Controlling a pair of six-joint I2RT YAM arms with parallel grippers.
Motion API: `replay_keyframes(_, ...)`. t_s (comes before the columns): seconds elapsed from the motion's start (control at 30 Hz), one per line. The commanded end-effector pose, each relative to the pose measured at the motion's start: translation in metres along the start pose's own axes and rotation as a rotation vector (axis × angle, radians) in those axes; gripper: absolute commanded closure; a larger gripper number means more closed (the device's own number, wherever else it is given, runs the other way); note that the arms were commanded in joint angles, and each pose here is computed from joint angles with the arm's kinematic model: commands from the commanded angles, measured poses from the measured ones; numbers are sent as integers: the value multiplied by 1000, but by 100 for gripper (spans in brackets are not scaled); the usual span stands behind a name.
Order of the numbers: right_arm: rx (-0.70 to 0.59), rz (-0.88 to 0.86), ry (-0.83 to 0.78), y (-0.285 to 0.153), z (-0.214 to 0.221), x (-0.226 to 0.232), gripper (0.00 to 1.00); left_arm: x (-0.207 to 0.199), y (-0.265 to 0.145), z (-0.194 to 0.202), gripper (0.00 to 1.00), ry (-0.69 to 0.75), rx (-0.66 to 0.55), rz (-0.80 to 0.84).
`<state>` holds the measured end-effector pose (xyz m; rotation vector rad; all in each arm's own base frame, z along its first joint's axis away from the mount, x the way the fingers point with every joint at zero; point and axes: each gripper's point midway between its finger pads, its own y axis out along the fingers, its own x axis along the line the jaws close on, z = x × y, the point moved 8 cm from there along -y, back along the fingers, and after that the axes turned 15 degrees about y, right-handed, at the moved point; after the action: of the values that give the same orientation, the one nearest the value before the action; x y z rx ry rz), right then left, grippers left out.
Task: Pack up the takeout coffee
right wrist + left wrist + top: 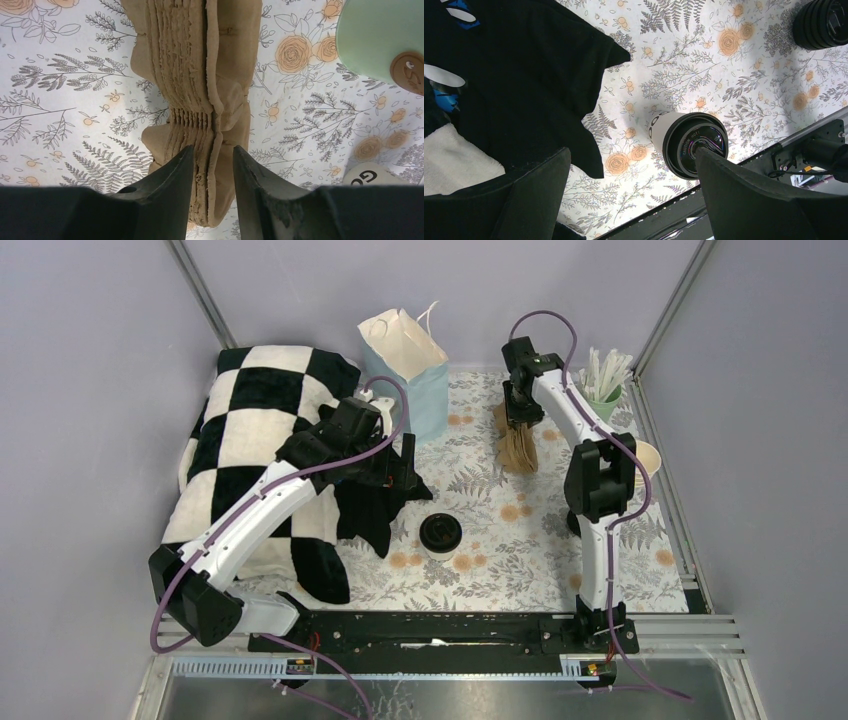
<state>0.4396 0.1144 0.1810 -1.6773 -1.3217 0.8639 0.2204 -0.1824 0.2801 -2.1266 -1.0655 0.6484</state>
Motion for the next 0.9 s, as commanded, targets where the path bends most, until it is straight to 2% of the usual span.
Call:
replay_keyframes(0.0, -3, -49, 55, -22, -3, -6, 61, -5, -6, -18, 1, 16, -70, 26)
replay_keyframes(0.13, 1, -27, 56, -24, -1, -9, 66, -6, -7, -17, 1, 17, -70, 31)
replay_keyframes(0.27, -34, -23, 67, -31, -6, -11, 59, -5, -7, -15, 1, 17, -68, 30)
replay_keyframes(0.7, -80, -50, 91, -45, -12, -11, 59, -5, -7, -16, 1, 22, -72, 31)
replay_keyframes(0.87, -55, 19, 68, -38, -10, -17, 66, -5, -7, -17, 1, 22, -71, 30)
